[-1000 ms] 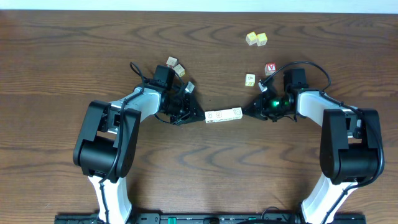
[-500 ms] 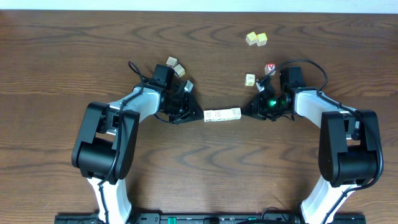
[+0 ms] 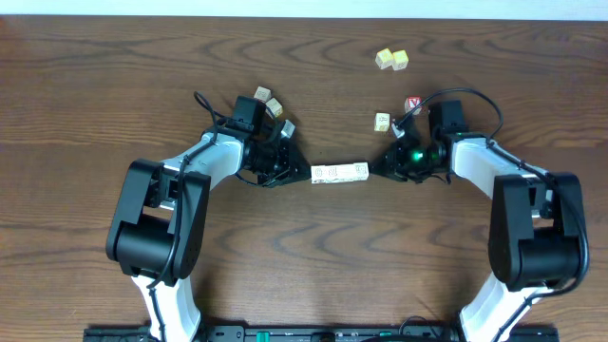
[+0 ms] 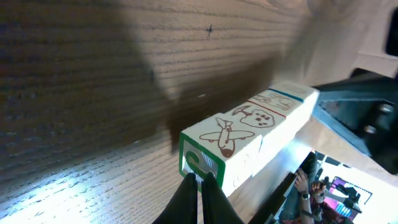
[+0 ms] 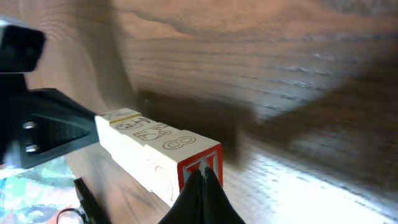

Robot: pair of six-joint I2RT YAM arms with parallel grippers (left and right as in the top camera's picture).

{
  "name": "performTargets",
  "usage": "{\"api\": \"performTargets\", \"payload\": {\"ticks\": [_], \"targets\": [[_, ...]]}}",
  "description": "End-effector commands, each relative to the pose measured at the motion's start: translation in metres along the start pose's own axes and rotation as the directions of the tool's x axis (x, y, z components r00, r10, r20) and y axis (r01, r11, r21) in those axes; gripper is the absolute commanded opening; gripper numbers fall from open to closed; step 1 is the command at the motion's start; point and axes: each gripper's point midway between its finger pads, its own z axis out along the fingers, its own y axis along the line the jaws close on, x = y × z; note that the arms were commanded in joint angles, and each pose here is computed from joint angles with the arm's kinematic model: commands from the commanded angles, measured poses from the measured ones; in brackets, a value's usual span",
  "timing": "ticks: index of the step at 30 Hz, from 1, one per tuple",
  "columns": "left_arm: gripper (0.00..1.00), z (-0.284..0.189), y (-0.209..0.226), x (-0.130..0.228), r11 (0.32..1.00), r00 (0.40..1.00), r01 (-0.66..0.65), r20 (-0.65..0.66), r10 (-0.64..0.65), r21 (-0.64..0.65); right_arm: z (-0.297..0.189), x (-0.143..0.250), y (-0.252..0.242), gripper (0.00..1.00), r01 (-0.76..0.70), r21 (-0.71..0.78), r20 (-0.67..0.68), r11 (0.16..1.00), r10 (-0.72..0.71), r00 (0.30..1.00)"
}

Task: Lift 4 blocks
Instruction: 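Lift the clamped row of four blocks with both grippers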

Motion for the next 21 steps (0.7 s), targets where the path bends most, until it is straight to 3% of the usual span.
{"api": "performTargets", "payload": {"ticks": [1,21], "targets": [[0.07,0.003,-0.038,0.013,0.992,0.996,-0.057,-0.054,0.064,0.112,-0.005,0.02,0.077,0.01,0.086,-0.248,-0.064,0.965,-0.105,0.992],[0.07,-0.015,-0.063,0.01,0.983,0.992,-0.121,-0.003,0.122,0.138,-0.006,0.02,0.078,0.01,0.076,-0.241,-0.066,0.968,-0.095,0.993]]}}
